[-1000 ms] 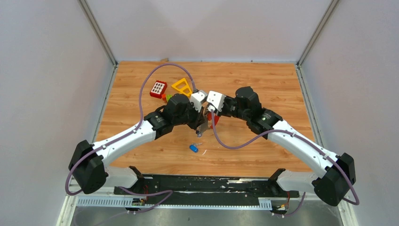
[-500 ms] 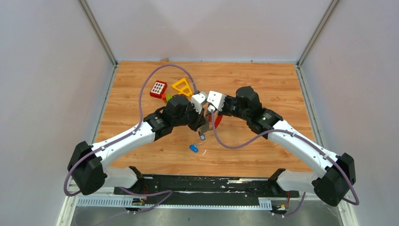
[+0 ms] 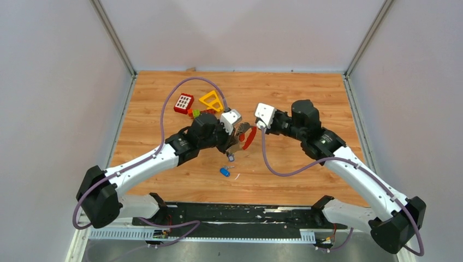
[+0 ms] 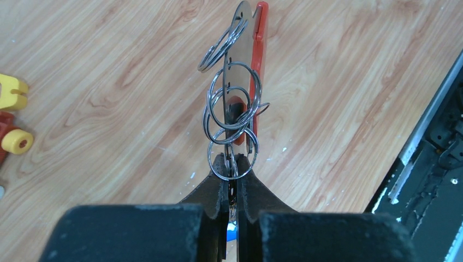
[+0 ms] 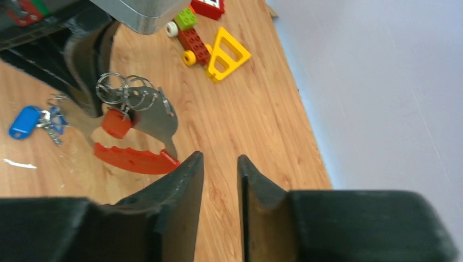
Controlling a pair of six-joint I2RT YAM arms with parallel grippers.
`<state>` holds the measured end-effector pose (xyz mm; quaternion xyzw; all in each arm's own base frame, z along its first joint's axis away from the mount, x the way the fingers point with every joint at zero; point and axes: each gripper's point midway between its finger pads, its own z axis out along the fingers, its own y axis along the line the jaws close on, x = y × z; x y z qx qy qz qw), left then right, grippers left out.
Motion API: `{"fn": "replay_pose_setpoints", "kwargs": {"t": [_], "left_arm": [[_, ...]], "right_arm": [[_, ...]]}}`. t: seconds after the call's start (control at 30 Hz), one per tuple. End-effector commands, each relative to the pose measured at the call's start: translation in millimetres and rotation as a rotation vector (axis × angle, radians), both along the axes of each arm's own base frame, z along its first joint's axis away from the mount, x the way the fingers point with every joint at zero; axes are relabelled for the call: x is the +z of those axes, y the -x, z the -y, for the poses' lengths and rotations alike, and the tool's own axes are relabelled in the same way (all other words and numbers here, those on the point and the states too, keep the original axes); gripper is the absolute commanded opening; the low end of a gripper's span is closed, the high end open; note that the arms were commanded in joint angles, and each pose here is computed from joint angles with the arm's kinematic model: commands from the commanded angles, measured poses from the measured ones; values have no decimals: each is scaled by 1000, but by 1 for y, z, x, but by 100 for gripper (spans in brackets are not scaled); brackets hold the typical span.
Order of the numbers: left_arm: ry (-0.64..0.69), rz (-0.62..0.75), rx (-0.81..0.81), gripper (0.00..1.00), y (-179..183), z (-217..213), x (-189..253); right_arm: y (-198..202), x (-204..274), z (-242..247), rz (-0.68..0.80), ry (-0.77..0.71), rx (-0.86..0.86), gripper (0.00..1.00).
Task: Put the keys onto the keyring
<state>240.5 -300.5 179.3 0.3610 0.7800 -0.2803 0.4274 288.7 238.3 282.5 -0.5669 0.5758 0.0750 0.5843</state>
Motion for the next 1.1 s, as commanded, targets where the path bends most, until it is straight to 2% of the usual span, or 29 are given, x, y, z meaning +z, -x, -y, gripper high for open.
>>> {"fn": "replay_pose_setpoints", "kwargs": {"t": [0.0, 0.1, 0.2, 0.3, 0.37, 0.47, 0.7, 0.93, 1.07], "left_arm": [[57, 163, -47, 0, -6, 3, 33], [44, 234, -107, 0, -3, 3, 32], [17, 290, -163, 0, 1, 1, 29], [2, 345, -205, 0, 4, 0, 29], [0, 373, -227, 0, 5, 0, 30], [1, 386, -245, 0, 7, 0, 30], [-8, 409, -278, 0, 12, -1, 29], [-58, 449, -253, 0, 5, -10, 22], [-67, 462, -253, 0, 5, -11, 18]], "right_arm": [[37, 10, -14, -145, -107, 171, 36], [50, 4, -22, -273, -162, 266, 61], [63, -2, -31, -384, -187, 374, 75], [64, -7, -37, -437, -184, 410, 83], [63, -8, -40, -449, -176, 432, 83], [67, -10, -48, -504, -178, 495, 80], [72, -24, -60, -684, -165, 584, 64], [80, -22, -56, -761, -180, 646, 35], [81, -16, -53, -761, -199, 652, 23]]}}
